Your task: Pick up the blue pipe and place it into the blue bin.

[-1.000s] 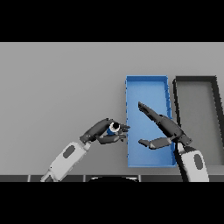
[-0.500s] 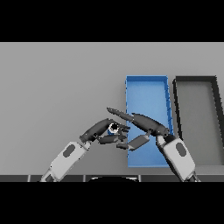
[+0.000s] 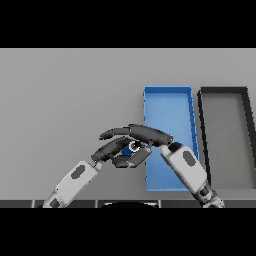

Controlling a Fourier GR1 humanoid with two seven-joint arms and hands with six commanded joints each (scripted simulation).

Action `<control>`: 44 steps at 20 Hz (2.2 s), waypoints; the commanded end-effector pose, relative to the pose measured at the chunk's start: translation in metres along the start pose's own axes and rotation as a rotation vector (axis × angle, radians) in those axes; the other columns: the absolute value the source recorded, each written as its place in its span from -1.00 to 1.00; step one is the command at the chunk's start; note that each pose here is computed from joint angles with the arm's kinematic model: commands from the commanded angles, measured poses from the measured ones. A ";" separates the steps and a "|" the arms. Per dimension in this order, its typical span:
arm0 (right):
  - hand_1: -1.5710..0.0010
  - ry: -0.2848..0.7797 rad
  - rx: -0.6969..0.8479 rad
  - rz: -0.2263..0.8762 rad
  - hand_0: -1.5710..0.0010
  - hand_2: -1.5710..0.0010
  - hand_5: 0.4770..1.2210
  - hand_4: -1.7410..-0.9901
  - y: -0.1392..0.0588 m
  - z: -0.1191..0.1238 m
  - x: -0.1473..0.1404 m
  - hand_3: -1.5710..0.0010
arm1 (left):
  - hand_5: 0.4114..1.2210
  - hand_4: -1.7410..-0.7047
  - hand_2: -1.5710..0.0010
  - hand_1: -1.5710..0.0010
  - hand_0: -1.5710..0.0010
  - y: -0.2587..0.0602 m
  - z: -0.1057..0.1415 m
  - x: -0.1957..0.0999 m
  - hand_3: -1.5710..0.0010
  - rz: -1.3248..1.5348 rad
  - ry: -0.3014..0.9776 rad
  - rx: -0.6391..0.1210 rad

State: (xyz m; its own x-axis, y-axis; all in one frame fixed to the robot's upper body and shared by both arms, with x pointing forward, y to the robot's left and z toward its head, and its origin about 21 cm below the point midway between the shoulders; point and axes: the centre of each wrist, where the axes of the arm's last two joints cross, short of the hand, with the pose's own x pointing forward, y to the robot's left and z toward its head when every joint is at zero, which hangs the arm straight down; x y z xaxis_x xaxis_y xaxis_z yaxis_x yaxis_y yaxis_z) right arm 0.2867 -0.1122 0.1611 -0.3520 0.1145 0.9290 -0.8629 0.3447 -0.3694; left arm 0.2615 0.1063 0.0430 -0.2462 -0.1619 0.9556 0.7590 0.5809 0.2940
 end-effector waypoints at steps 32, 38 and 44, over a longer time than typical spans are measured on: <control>-1.00 -0.136 0.067 -0.037 -1.00 -1.00 1.00 -0.33 0.010 -0.017 0.000 -1.00 | -0.54 0.65 0.96 0.95 0.95 0.016 0.007 -0.001 0.95 -0.085 0.022 -0.008; -1.00 -0.163 0.049 -0.143 -1.00 -1.00 1.00 -0.33 0.007 -0.015 0.013 -1.00 | -0.66 0.62 0.99 0.99 0.99 0.010 0.007 -0.006 0.99 -0.066 0.079 0.008; -1.00 -0.187 0.010 -0.314 -1.00 -1.00 0.93 -0.83 -0.031 -0.005 0.060 -1.00 | -0.77 0.59 1.00 1.00 1.00 0.008 0.010 -0.008 1.00 -0.054 0.115 -0.013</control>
State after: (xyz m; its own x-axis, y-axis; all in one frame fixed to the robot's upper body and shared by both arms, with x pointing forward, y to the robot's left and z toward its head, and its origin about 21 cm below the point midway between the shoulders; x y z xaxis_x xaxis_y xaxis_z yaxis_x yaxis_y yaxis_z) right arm 0.2941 -0.1119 0.2291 -0.1306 -0.1726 0.9763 -0.9422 0.3280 -0.0681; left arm 0.2640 0.1201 0.0377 -0.2157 -0.2846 0.9340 0.7547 0.5584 0.3445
